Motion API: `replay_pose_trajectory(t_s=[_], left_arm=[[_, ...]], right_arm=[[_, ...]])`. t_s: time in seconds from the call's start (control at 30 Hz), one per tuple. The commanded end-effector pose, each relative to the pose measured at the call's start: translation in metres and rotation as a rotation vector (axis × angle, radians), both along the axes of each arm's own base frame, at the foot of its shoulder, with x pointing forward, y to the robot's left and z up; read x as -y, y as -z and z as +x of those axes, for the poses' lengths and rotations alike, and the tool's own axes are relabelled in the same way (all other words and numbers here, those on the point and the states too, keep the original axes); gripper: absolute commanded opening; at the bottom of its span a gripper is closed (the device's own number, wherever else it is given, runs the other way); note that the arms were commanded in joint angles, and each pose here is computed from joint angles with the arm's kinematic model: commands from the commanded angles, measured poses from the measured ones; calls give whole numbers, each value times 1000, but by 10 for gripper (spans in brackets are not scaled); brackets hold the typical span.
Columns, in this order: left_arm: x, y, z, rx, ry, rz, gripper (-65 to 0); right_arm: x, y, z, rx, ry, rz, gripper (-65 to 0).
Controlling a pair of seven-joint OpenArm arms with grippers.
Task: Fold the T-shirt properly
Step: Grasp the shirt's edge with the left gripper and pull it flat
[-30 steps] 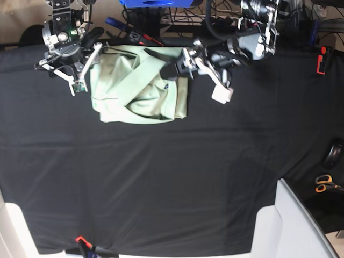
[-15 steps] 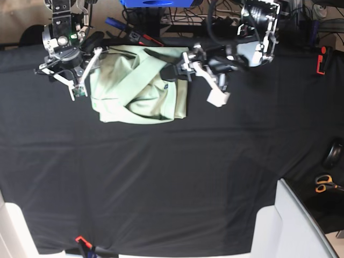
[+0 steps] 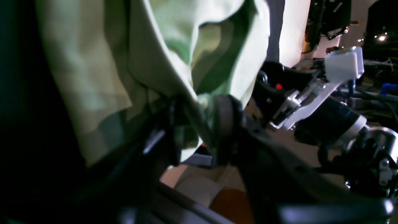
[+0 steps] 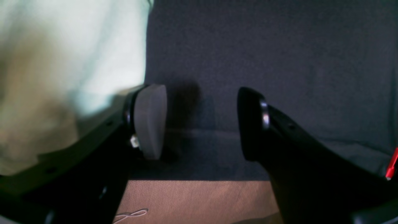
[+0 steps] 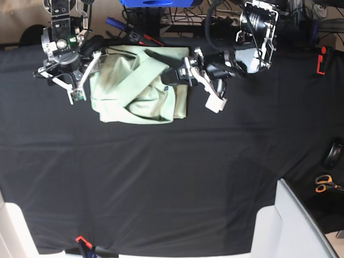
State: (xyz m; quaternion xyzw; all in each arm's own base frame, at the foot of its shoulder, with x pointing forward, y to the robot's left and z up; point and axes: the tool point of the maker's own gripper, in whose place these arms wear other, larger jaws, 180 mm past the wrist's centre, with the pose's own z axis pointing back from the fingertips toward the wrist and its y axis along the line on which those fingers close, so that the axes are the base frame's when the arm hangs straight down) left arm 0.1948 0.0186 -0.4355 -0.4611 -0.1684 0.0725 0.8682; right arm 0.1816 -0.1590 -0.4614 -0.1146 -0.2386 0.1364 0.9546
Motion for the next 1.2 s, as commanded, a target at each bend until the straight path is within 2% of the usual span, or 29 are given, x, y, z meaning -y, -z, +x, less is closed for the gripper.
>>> replay_pose_trajectory(t_s=[0.0, 0.1, 0.2, 0.3, 0.43, 0.53, 0.83, 1.17], left_arm=[[1, -8, 5, 24, -9, -24, -537], [1, -10, 9, 32, -11, -23, -569], [14, -14, 11, 44, 39, -33, -650], [23, -19, 14, 58, 76, -43, -650], [21, -19, 16, 51, 68, -40, -650], [18, -12, 11, -5, 45, -21, -650], [7, 1, -8, -156, 76, 33, -650], [-15, 9, -20, -200, 124, 97, -650]], right_arm=[[1, -6, 7, 32, 0, -5, -300], [1, -8, 11, 42, 0, -4, -300], [1, -9, 13, 46, 0, -4, -300], [1, -9, 14, 48, 0, -4, -300], [1, -9, 14, 48, 2, -5, -300], [3, -11, 16, 55, -1, -9, -300], [3, -18, 32, 91, -1, -10, -300], [4, -22, 41, 108, 0, -11, -300]])
